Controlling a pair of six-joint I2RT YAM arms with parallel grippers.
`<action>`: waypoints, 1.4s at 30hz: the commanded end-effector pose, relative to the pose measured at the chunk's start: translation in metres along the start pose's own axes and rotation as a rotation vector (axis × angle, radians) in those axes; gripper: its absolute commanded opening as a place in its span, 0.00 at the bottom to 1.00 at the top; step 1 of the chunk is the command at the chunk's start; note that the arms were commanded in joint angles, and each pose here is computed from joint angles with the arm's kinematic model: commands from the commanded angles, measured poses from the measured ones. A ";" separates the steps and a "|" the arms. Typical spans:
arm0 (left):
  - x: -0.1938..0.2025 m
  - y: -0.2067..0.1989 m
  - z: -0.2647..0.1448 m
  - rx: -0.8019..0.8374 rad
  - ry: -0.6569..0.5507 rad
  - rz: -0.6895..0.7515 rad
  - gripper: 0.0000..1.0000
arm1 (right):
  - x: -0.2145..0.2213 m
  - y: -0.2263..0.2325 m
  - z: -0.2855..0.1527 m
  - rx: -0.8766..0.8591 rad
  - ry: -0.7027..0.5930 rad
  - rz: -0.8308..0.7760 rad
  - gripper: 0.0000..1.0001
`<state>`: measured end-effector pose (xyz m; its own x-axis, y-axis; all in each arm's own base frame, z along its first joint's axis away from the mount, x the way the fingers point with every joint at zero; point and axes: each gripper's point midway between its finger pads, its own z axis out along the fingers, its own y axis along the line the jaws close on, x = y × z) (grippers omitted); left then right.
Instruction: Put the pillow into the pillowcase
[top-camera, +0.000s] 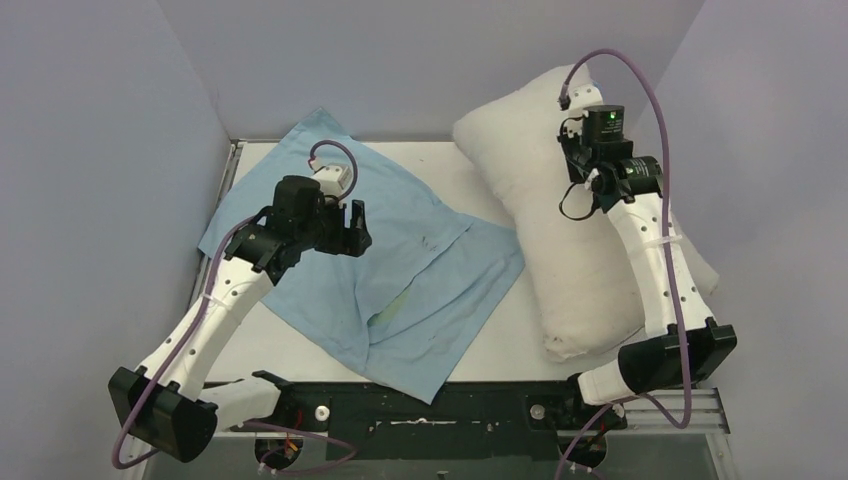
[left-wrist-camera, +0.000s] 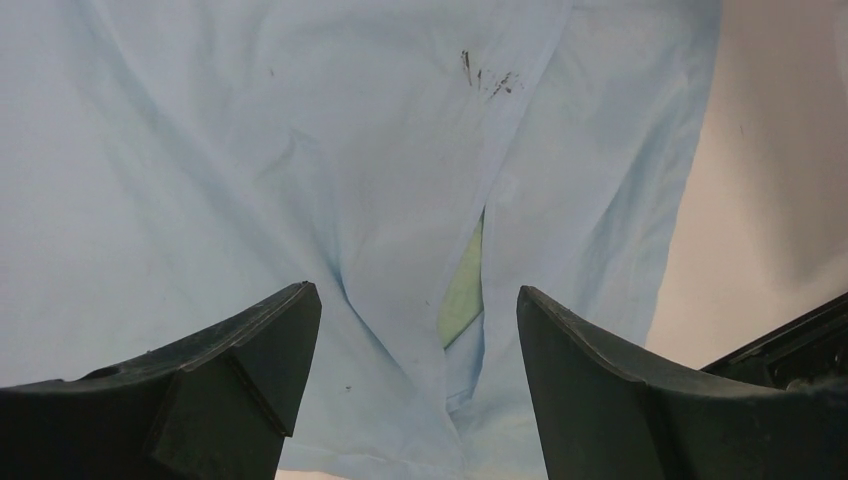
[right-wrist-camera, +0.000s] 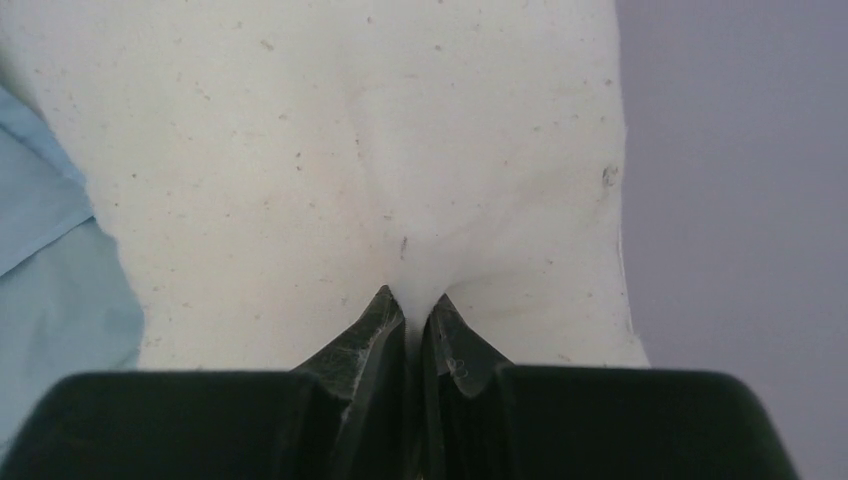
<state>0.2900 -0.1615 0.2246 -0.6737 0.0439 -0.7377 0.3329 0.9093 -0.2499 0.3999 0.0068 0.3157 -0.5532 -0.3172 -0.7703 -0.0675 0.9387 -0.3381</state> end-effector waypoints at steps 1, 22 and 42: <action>-0.019 0.003 -0.018 -0.022 -0.083 0.022 0.73 | -0.059 -0.003 -0.065 -0.042 -0.236 -0.040 0.00; -0.052 -0.043 -0.032 0.199 -0.200 -0.089 0.79 | -0.006 0.073 -0.084 -0.451 -0.166 -0.524 0.00; -0.177 0.005 0.016 0.180 -0.337 -0.241 0.78 | -0.081 0.098 -0.112 -0.566 -0.573 -0.802 0.00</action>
<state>0.4117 -0.1471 0.3073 -0.5468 -0.3059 -0.7793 0.1876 0.8624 -0.4702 0.3282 0.1241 0.3139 -0.0191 -0.7889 -0.6142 -0.8299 0.3551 -0.4303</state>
